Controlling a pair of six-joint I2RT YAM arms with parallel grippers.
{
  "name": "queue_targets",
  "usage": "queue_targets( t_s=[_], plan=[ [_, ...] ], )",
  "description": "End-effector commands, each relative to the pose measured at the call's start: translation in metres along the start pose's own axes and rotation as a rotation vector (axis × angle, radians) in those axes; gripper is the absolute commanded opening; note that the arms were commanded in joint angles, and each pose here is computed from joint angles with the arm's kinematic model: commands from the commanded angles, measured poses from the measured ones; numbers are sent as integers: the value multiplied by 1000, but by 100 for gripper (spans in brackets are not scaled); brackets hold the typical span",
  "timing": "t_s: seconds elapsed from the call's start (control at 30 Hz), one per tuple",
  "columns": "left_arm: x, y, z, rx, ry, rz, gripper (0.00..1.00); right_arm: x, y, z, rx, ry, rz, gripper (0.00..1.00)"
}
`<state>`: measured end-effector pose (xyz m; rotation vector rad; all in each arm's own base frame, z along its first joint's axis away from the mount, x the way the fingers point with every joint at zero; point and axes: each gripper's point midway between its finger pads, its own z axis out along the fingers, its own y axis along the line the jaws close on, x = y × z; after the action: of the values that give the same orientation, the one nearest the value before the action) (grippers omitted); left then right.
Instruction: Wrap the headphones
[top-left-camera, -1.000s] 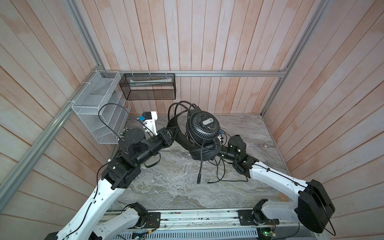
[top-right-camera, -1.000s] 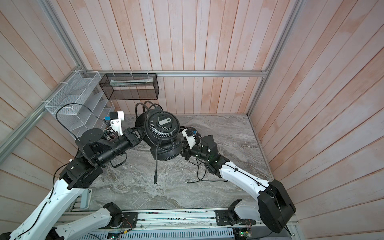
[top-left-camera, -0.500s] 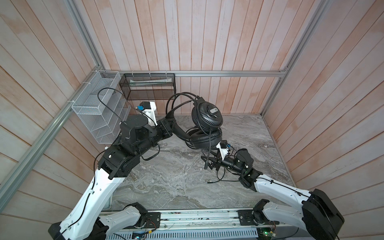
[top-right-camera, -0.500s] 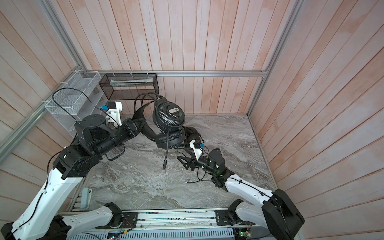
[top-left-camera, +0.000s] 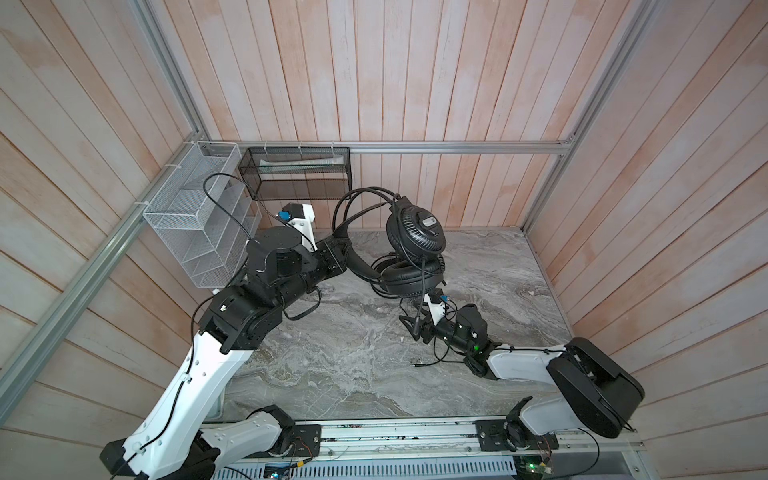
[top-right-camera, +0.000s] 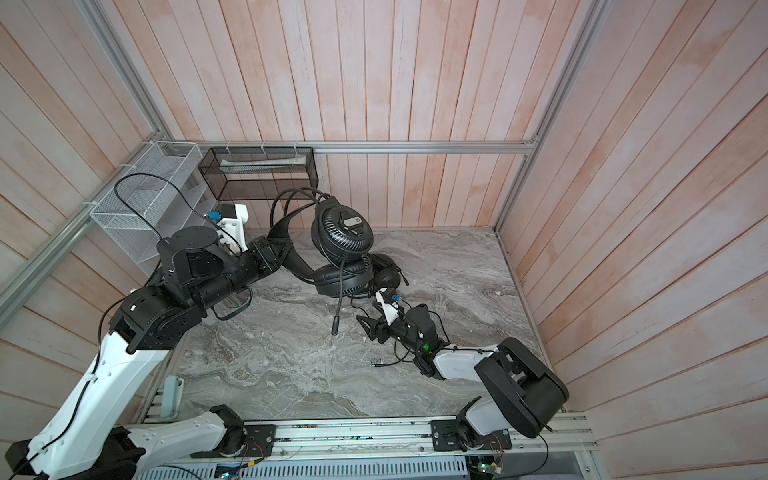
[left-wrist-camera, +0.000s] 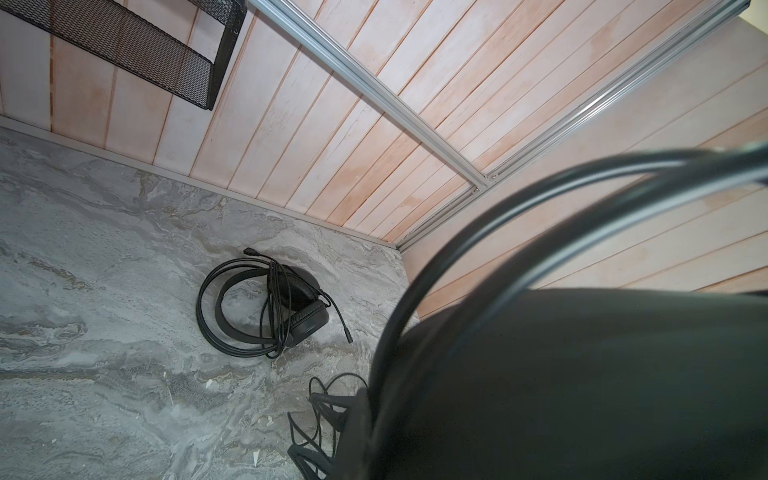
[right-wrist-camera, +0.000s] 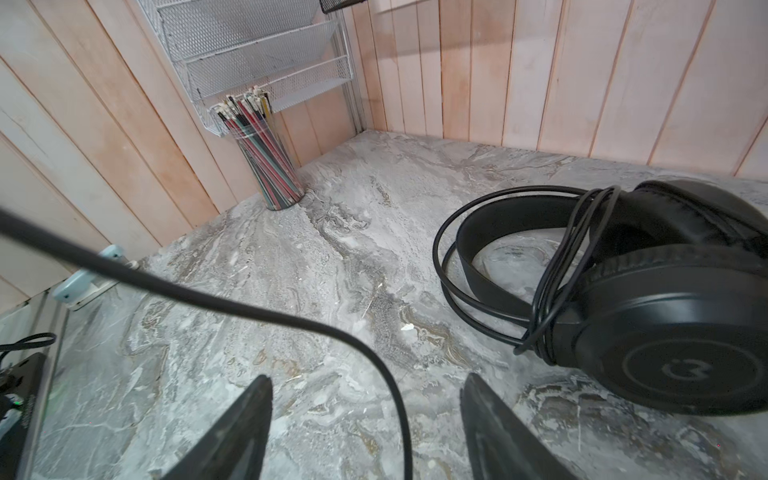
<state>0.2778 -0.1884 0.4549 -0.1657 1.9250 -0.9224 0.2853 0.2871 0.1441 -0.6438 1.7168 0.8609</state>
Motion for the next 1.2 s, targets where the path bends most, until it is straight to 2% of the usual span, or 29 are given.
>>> queue_targets(
  t_s=[0.0, 0.1, 0.27, 0.37, 0.67, 0.83, 1.03, 1.17],
  plan=[
    [-25, -22, -15, 77, -81, -39, 0, -10, -4, 17, -11, -31, -39, 70],
    [-25, -22, -14, 72, -81, -38, 0, 1, -8, 31, -17, 3, -28, 57],
    [-31, -15, -11, 48, -91, -45, 0, 20, -14, 38, 18, 58, 5, 13],
    [-37, -3, -5, 17, -102, -65, 0, 25, 0, 31, -1, 64, 9, 0],
    [-59, 53, 24, -115, -160, -199, 0, 51, 89, 10, -119, 169, -80, 0],
    [-61, 72, 40, -194, -176, -213, 0, 49, 126, -3, -159, 219, -135, 0],
    [-41, 111, 64, -318, -142, -190, 0, 43, 161, -10, -163, 391, -270, 0],
    [-18, 145, 73, -436, -125, -133, 0, 11, 172, -21, -152, 423, -340, 0]
  ],
)
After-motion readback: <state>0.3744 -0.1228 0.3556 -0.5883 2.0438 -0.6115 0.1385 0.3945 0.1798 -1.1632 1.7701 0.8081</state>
